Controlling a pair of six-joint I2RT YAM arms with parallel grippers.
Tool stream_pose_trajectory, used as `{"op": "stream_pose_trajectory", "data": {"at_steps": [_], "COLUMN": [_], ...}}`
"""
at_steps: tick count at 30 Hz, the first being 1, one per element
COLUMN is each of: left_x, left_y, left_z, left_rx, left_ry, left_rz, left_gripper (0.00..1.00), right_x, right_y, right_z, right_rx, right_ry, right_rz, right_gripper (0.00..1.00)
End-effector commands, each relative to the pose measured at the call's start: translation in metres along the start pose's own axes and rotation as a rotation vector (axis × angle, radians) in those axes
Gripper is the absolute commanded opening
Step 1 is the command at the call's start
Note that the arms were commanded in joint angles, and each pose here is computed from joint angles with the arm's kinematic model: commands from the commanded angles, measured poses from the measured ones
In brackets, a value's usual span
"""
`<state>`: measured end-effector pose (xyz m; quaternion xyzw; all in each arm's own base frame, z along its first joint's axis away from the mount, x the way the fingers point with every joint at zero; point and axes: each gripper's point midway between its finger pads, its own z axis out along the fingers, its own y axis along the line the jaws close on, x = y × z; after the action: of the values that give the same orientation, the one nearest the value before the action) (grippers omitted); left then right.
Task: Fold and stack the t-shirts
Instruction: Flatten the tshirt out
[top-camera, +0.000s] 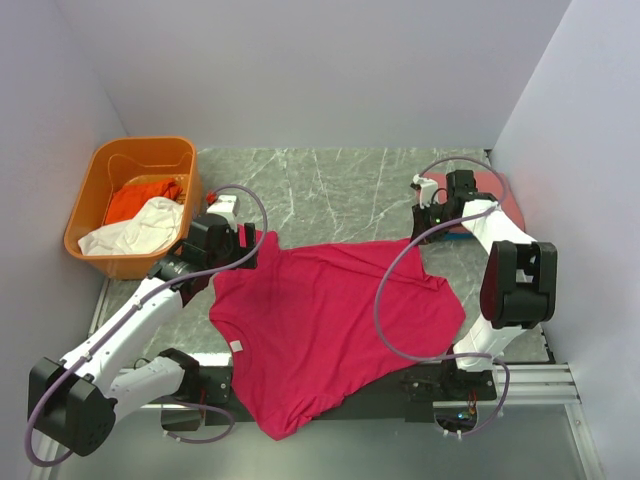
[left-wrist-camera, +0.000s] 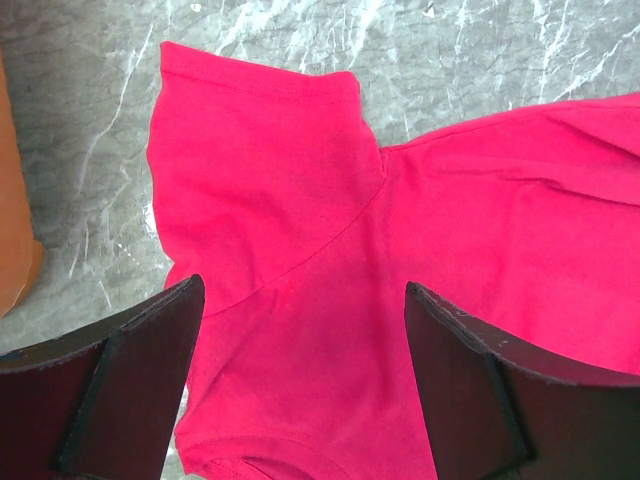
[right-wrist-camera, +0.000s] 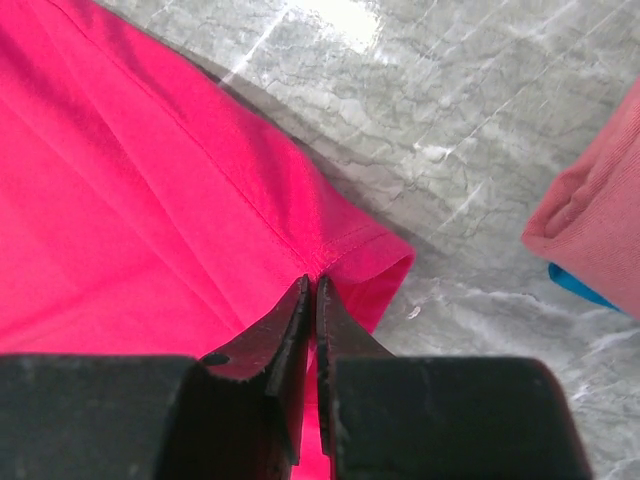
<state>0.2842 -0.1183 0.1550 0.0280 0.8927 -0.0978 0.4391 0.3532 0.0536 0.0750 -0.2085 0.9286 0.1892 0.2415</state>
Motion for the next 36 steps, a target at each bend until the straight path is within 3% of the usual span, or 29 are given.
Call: {"op": "stream_pose_trajectory", "data": {"at_steps": [1,3,9,15,16,18,19,21,22,23,26,36], "left_x": [-0.009,-0.008,-0.014,-0.033,-0.051,-0.045,-0.062,-0.048,-0.063,-0.046,-0.043,-0.031], "left_y": [-0.003,-0.003,-0.002,0.013,0.014,0.023,0.029,0.041,0.047,0.053,0.067,0.085], "left_z": [0.001,0.001,0.009,0.05,0.056,0.085,0.092,0.123,0.13,0.145,0.164,0.183], "left_rx": [0.019,0.017,0.01,-0.006,-0.017,-0.072,-0.1,-0.15,-0.175,-0.2,-0.261,-0.34], "left_ry": [-0.028,-0.025,-0.035,0.036,0.015,0.085,0.076,0.169,0.152,0.217,0.248,0.326], "left_rz": [0.008,0.008,-0.023,-0.125,-0.125,-0.098,-0.095,-0.071,-0.071,-0.058,-0.05,-0.001], "left_gripper": [0.86,0.86,0.85,0.65,0.62,0.57,0.52,0.46,0.43,0.43,0.44,0.44], "right_x": [-0.025,-0.027,-0.042,-0.048,-0.047,-0.047,-0.047,-0.047,-0.048,-0.047,-0.046,-0.046], "right_y": [-0.005,-0.006,-0.007,-0.003,-0.001,-0.001,-0.002,-0.002,-0.002,-0.001,-0.001,-0.001], "right_z": [-0.007,-0.007,-0.023,-0.024,-0.022,-0.021,-0.02,-0.021,-0.021,-0.02,-0.019,-0.016], "right_rx": [0.024,0.026,0.059,0.043,0.029,0.024,0.026,0.027,0.027,0.02,0.011,-0.004], "right_ry": [-0.057,-0.063,-0.113,-0.146,-0.148,-0.148,-0.145,-0.145,-0.145,-0.146,-0.144,-0.131], "right_rz": [-0.048,-0.052,-0.073,-0.07,-0.068,-0.062,-0.063,-0.063,-0.064,-0.061,-0.054,-0.044], "right_gripper": [0.08,0.0,0.0,0.0,0.0,0.0,0.0,0.0,0.0,0.0,0.0,0.0]}}
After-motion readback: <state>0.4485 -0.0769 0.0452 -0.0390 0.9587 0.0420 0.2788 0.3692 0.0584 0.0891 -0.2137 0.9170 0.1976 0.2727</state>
